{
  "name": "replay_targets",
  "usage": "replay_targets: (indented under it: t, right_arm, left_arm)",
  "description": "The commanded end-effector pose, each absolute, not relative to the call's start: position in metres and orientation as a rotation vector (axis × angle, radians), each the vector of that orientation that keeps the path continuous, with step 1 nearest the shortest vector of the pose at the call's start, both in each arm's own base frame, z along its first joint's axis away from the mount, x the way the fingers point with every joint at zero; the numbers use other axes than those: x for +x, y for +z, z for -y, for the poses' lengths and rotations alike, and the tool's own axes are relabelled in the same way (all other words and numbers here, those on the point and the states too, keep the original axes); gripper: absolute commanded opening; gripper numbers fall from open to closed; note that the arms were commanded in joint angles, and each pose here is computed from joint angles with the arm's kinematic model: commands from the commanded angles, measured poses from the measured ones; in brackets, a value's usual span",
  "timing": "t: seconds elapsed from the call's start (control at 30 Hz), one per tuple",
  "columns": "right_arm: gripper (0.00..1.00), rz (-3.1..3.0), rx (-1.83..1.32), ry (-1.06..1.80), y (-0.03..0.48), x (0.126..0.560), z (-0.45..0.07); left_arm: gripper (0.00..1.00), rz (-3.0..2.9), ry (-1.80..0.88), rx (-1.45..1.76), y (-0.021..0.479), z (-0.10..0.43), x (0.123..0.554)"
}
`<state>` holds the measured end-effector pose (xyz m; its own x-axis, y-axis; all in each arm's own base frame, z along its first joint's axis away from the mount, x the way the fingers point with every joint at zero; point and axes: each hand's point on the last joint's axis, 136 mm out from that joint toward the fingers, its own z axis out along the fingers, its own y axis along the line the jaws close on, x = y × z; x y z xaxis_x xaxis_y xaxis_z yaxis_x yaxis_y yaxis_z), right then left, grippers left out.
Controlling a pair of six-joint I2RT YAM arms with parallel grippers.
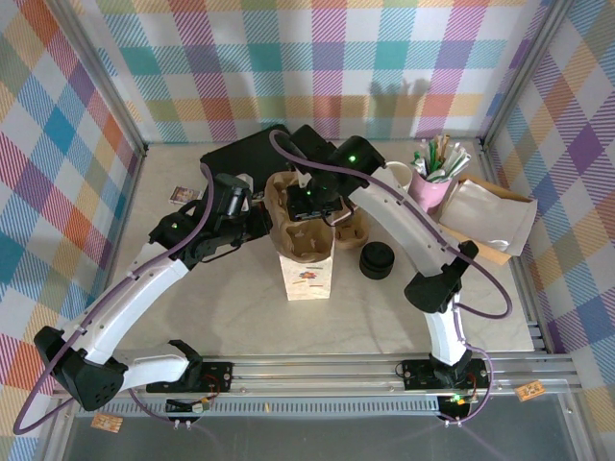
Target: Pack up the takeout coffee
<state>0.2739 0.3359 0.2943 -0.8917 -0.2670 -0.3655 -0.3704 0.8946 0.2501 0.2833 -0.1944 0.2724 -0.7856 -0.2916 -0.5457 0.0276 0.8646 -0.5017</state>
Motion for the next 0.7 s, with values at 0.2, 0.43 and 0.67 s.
replay_targets:
  t: [0.2,0.43,0.67]
  right_arm:
    - [0.21,-2.709,-0.451,0.564,0.323,0.273,-0.325]
    - [0.21,-2.709,-0.395,0.759,0.342,0.276,-0.322]
    - [0.21,-2.750,-0.403,0.904,0.348,0.267,-0.322]
  left_arm:
    - [0.00,-2.351,-0.666,-0.146,0.280,0.194,0.282]
    - [0.00,-2.330,-0.681,-0.100,0.287,0.196,0.280]
    - [0.00,-2.327,-0.694,-0.065,0.286,0.201,0.281]
